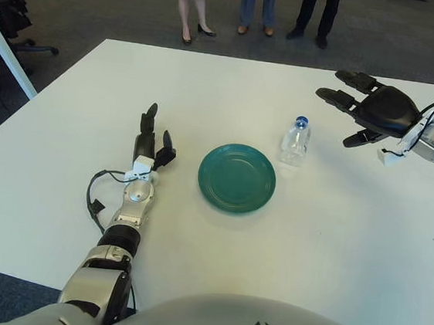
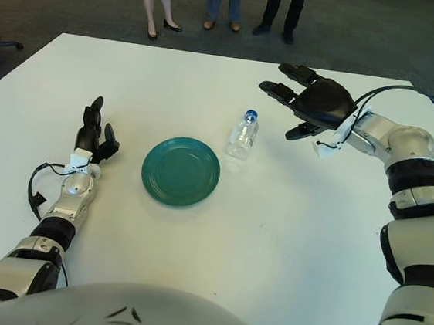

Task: Put the bottle into the plate.

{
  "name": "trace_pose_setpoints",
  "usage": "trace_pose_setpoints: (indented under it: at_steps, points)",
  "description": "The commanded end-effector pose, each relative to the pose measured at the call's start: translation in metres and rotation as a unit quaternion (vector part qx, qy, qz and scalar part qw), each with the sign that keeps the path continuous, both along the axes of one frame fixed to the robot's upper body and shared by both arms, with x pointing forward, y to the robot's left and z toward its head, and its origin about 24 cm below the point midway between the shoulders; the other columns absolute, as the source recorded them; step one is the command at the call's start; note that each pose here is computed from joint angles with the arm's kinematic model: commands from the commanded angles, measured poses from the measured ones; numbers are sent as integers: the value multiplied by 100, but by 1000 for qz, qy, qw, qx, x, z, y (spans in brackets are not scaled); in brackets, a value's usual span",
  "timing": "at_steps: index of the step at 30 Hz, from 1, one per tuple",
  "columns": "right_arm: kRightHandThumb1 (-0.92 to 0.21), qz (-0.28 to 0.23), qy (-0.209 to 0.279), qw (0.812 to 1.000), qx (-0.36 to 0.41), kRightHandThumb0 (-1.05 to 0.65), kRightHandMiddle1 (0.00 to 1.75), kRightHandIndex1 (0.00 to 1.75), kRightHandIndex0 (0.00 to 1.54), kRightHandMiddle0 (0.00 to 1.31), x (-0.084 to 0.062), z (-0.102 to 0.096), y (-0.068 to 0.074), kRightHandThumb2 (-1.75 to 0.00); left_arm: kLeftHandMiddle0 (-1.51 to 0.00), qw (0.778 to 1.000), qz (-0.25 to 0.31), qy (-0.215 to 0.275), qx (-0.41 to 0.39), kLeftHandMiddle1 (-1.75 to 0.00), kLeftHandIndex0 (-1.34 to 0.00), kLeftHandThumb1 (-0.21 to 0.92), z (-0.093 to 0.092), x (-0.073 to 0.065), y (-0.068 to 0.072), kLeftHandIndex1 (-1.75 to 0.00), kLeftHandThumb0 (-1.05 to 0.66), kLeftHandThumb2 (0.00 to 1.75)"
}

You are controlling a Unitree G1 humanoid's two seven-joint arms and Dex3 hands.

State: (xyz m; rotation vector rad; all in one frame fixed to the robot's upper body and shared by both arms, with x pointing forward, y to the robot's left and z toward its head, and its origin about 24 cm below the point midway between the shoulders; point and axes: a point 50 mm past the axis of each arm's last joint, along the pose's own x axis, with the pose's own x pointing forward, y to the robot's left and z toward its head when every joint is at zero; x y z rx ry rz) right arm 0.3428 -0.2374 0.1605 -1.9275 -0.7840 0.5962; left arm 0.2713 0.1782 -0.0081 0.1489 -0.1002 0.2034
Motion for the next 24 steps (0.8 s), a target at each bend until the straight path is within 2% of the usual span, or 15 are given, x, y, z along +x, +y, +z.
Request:
trace_pose_setpoints:
  at_steps: [1, 8, 12, 24]
  points:
    - [-92, 26, -36, 999, -21, -105, 4, 0, 1, 0, 4, 21, 7, -56, -10, 999, -3, 45, -12, 0, 0, 92, -24, -21, -7, -35, -97, 98]
    - [-92, 56, -44, 996, -44, -105, 0, 0, 0, 0, 4, 25, 20, -57, -11, 999, -6, 47, -8, 0, 0, 92, -24, -21, -10, -34, -96, 98]
    - [-92, 60, -37, 996, -46, -105, 0, 0, 0, 0, 9, 16, 30, -58, -12, 999, -8, 45, -4, -1, 0, 92, -24, -21, -13, -34, -96, 98]
    - [-92, 82, -26, 995, -57, -105, 0, 0, 0, 0, 13, 9, 40, -59, -12, 999, -7, 43, -2, 0, 0, 92, -23, -22, -18, -34, -97, 99]
